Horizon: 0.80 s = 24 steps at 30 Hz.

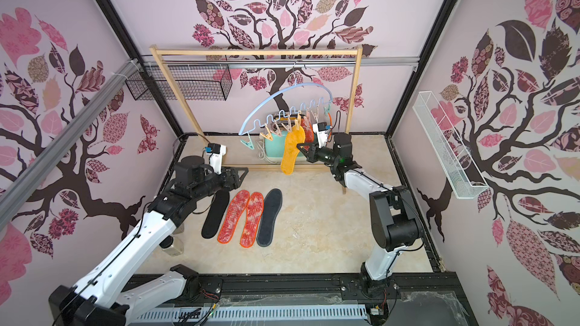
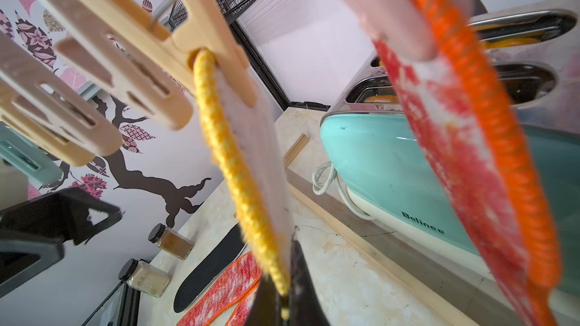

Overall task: Take the shoe insoles off the hanger
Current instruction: Remove the insole from the hanger.

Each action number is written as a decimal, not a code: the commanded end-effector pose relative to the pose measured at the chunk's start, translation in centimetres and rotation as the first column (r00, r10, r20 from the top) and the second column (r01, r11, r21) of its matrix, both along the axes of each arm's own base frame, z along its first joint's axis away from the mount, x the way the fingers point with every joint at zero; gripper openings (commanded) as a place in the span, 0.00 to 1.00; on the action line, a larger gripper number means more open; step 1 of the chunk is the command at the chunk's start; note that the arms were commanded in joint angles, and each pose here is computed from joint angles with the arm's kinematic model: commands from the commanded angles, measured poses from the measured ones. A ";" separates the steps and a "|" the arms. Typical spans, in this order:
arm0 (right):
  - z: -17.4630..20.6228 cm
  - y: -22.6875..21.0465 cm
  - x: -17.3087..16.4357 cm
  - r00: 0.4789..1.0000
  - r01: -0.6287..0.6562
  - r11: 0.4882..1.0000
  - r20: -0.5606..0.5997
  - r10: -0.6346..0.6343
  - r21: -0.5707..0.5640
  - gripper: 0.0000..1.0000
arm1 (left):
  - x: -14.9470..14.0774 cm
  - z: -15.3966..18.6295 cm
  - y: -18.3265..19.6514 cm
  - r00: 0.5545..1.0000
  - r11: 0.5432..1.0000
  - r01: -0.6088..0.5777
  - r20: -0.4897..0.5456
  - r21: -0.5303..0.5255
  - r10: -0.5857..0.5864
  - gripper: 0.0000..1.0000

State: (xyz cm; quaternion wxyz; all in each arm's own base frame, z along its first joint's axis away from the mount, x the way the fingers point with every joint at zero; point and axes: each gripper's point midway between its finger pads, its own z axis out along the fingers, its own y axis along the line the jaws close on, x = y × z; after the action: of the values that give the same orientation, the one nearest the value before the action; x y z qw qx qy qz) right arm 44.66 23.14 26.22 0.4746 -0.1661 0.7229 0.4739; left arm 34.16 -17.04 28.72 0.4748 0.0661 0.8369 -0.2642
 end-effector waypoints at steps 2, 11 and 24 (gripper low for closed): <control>1.9 -0.4 -1.2 0.998 -0.015 1.000 0.053 0.016 -0.015 0.02 | 4.7 1.6 1.1 0.997 0.995 -0.072 0.027 -0.066 0.074 0.64; 2.6 -0.2 -1.7 0.997 -0.042 0.999 0.065 0.044 -0.029 0.02 | 12.0 0.2 1.1 0.997 1.000 0.020 0.077 -0.018 -0.019 0.64; 2.5 0.0 -2.2 0.995 -0.070 0.997 0.061 0.073 -0.042 0.02 | 17.4 4.1 -7.8 0.862 0.848 0.493 0.245 -0.195 -0.444 0.48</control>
State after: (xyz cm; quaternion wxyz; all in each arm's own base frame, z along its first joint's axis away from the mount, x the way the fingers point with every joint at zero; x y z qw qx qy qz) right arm 43.00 23.23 26.15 0.4598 -0.1964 0.7280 0.4690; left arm 52.87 -22.77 29.47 0.4694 0.1725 0.7532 -0.4273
